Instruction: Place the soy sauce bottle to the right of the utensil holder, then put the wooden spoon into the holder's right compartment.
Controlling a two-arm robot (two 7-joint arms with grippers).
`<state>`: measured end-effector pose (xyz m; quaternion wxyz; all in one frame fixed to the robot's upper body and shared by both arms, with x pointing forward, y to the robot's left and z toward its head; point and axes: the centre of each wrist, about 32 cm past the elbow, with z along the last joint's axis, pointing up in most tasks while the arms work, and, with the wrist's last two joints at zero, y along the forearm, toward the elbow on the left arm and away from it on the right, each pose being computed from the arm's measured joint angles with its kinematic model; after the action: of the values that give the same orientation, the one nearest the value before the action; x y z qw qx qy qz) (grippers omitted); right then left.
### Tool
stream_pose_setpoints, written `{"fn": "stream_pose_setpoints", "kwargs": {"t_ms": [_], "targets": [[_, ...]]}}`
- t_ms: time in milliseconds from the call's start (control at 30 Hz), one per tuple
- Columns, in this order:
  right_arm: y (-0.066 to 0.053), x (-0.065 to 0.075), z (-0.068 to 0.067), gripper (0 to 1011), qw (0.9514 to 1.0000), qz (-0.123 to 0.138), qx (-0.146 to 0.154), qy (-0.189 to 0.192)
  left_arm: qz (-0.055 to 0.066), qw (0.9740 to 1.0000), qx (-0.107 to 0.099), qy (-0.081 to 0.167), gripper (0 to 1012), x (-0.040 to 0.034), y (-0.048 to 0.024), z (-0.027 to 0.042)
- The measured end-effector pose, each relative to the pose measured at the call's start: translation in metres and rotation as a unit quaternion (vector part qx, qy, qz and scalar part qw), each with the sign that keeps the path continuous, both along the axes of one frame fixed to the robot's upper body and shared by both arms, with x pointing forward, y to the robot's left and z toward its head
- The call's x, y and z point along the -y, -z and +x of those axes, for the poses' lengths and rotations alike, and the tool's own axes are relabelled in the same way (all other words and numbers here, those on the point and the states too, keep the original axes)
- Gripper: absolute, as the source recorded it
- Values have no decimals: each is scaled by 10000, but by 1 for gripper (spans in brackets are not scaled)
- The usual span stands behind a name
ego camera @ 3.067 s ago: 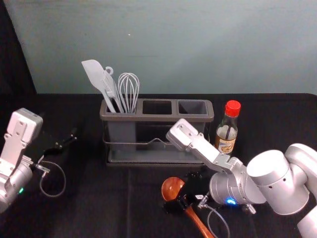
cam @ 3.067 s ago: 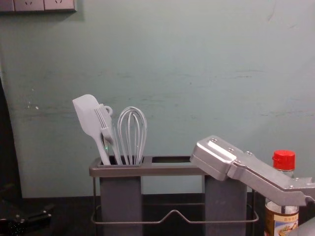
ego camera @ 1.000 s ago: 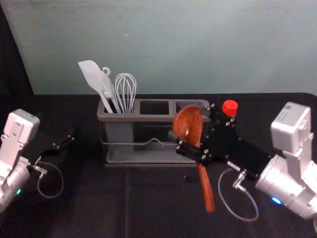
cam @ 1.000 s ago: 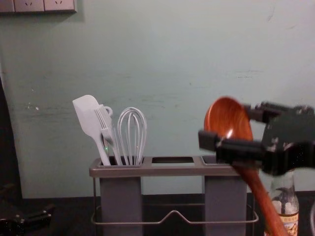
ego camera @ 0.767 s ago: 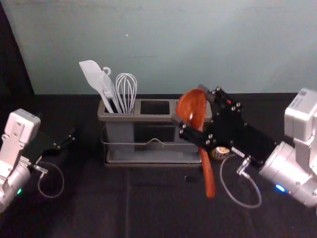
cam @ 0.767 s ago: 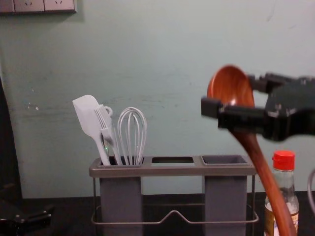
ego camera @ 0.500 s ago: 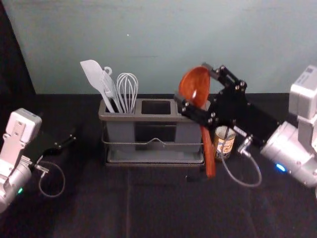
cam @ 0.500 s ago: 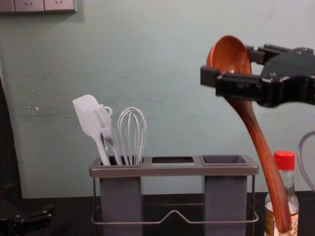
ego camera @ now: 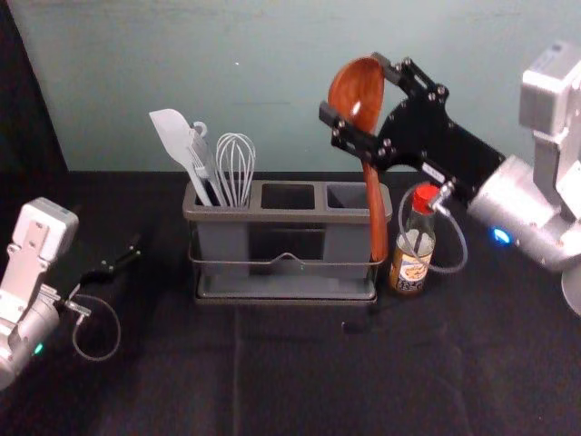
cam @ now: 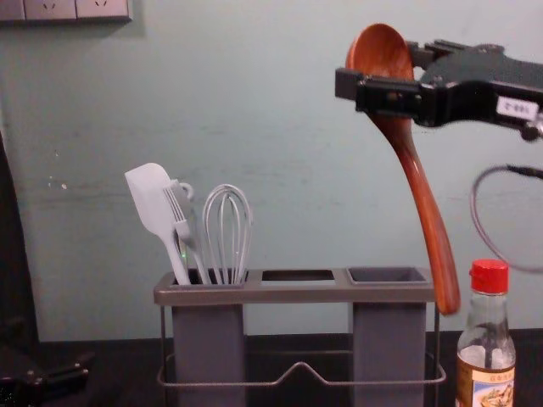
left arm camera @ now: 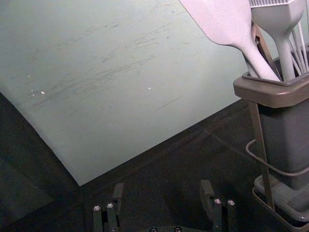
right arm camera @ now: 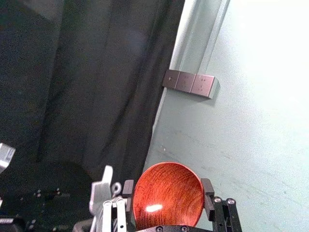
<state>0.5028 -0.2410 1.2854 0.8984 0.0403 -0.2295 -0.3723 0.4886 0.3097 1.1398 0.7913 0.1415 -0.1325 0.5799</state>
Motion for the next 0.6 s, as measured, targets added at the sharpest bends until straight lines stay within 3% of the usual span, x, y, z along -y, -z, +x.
{"fn": "stream_pose_setpoints", "kwargs": {"t_ms": [100, 600], "targets": [[-89, -8, 108, 847, 10000, 56, -23, -15, 0, 10000, 0, 0, 1011, 0, 0, 0], [-188, -117, 424, 848, 9999, 55, -144, 11, 0, 10000, 0, 0, 1011, 0, 0, 0]]}}
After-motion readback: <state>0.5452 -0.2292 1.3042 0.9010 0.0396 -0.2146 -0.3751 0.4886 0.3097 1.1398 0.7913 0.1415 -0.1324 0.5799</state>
